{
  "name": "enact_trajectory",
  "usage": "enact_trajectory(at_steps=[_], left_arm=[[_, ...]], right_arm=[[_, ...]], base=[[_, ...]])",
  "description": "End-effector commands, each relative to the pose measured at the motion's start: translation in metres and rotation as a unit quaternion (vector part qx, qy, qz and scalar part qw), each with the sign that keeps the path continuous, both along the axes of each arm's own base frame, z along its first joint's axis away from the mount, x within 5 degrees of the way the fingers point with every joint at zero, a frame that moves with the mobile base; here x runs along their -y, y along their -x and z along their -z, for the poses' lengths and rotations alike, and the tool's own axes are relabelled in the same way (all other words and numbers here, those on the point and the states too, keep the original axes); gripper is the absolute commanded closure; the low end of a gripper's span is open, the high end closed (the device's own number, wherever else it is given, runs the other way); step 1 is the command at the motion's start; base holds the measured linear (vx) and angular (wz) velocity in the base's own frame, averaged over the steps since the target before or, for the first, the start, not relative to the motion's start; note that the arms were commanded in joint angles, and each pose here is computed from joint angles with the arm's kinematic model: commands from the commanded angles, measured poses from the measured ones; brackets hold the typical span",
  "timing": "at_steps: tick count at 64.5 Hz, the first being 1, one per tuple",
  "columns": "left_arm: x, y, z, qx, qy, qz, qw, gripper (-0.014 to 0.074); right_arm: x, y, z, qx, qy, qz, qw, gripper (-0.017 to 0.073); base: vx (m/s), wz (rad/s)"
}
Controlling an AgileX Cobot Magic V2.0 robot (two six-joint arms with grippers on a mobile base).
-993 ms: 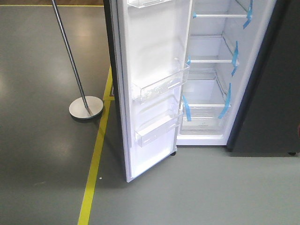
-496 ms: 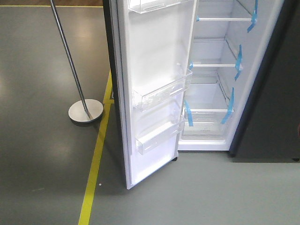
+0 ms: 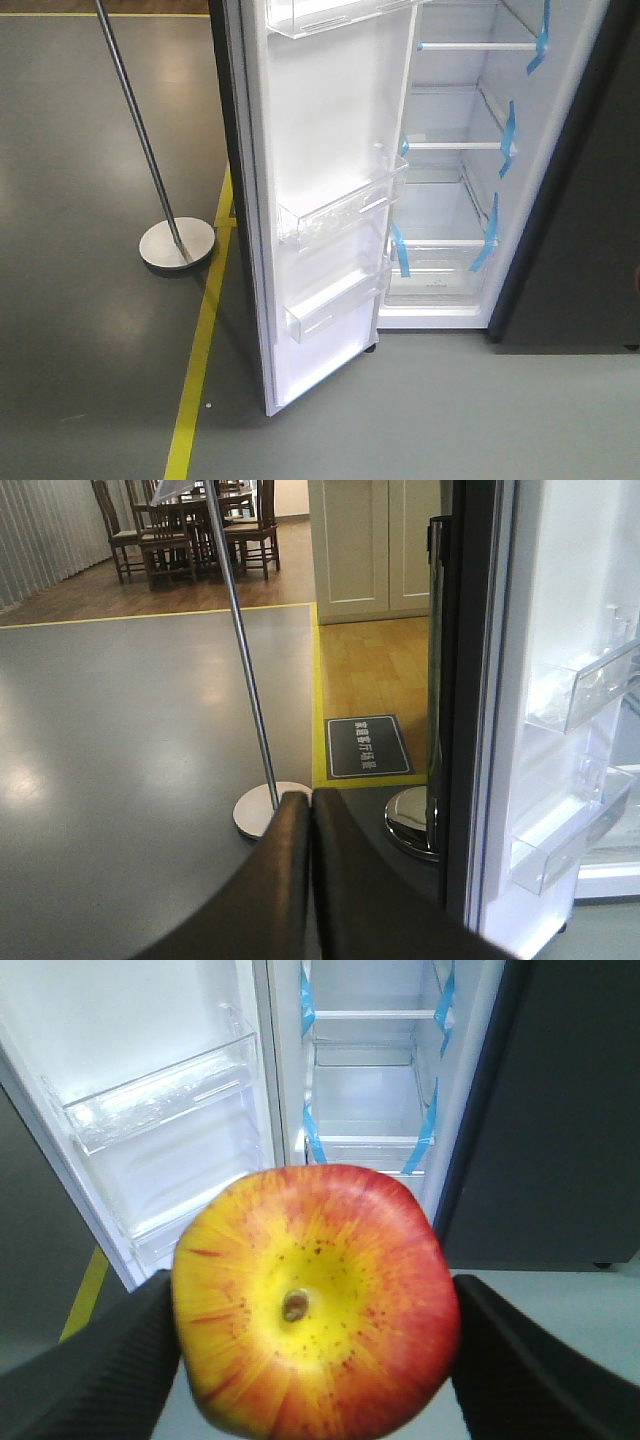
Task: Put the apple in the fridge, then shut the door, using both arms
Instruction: 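Drive up to the refrigerator shelves, keeping the apple in the right gripper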
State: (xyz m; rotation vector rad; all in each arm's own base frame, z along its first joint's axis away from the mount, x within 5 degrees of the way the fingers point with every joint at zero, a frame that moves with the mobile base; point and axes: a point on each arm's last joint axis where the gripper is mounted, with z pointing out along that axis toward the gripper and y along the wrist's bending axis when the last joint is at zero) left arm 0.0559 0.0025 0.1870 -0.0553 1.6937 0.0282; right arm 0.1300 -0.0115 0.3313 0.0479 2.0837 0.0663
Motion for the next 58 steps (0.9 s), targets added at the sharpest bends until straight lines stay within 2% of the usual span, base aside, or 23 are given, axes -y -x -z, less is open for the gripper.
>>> enact_trajectory(at_steps=[1,58], left_arm=[[0.0001,-0.0002,-0.0011,0.034,0.005,0.001,0.999,0.0599],[0.0001,-0.0002,-0.0011,0.034,0.005,0.001,0.999,0.0599]], right_arm=[[0.0022,-0.0019,-0.0156,0.050,0.000,0.016,0.999,0.0334],[0.0022,-0.0018,-0.0155,0.050,0.000,0.016,0.999,0.0334]], base=[[0.06,-0.02],[0.06,-0.02]])
